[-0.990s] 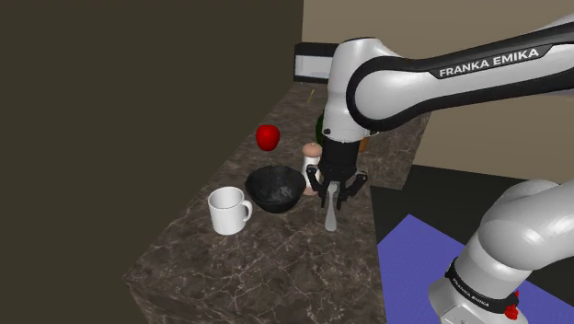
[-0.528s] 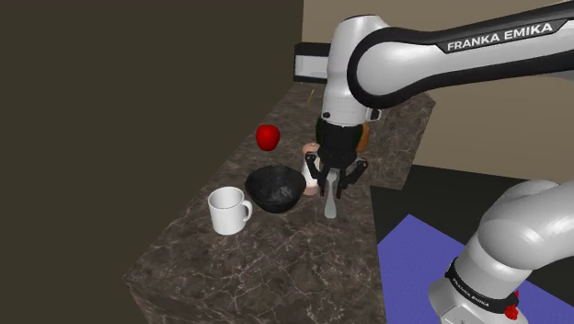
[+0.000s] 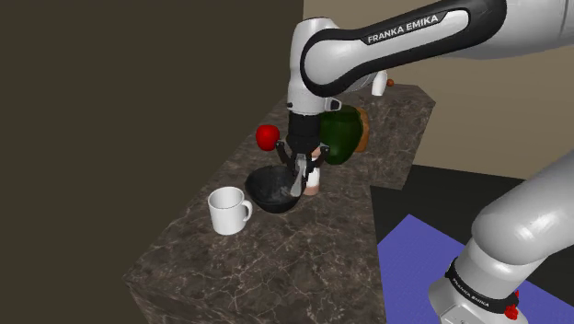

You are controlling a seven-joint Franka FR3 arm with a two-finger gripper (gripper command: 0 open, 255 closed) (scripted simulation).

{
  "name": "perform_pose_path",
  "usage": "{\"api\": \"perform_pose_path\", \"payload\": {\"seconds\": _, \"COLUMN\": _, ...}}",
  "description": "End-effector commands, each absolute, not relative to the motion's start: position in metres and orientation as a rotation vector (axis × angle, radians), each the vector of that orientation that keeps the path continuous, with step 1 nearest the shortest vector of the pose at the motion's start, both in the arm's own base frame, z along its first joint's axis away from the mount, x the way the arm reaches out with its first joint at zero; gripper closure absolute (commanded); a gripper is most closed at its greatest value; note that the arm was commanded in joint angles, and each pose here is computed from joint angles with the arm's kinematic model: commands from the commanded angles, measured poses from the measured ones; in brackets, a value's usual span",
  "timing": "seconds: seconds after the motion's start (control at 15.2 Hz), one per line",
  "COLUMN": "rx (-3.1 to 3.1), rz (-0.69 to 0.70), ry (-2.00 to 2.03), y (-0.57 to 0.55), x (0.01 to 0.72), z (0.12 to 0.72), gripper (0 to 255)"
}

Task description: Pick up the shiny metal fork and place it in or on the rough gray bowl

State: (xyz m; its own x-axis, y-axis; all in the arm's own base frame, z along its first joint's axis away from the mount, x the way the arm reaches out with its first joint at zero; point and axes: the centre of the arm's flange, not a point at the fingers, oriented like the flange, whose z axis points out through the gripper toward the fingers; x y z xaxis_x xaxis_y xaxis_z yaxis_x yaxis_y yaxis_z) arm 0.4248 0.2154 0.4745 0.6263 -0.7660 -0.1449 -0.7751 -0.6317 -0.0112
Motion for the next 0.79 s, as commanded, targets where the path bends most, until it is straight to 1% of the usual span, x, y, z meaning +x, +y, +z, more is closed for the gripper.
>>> {"api": "perform_pose_path", "payload": {"seconds": 0.0, "rx": -2.767, "rz": 0.194, "ry": 1.313, "y": 0.215, "x": 0.452, "z": 0.472, "gripper": 255}}
{"api": "perform_pose_path", "payload": {"seconds": 0.4, "rx": -2.767, "rz": 0.194, "ry": 1.313, "y": 0.22, "x": 0.526, "z": 0.467, "gripper": 255}}
{"api": "perform_pose_path", "payload": {"seconds": 0.73, "rx": -2.767, "rz": 0.194, "ry": 1.313, "y": 0.22, "x": 0.526, "z": 0.441, "gripper": 255}}
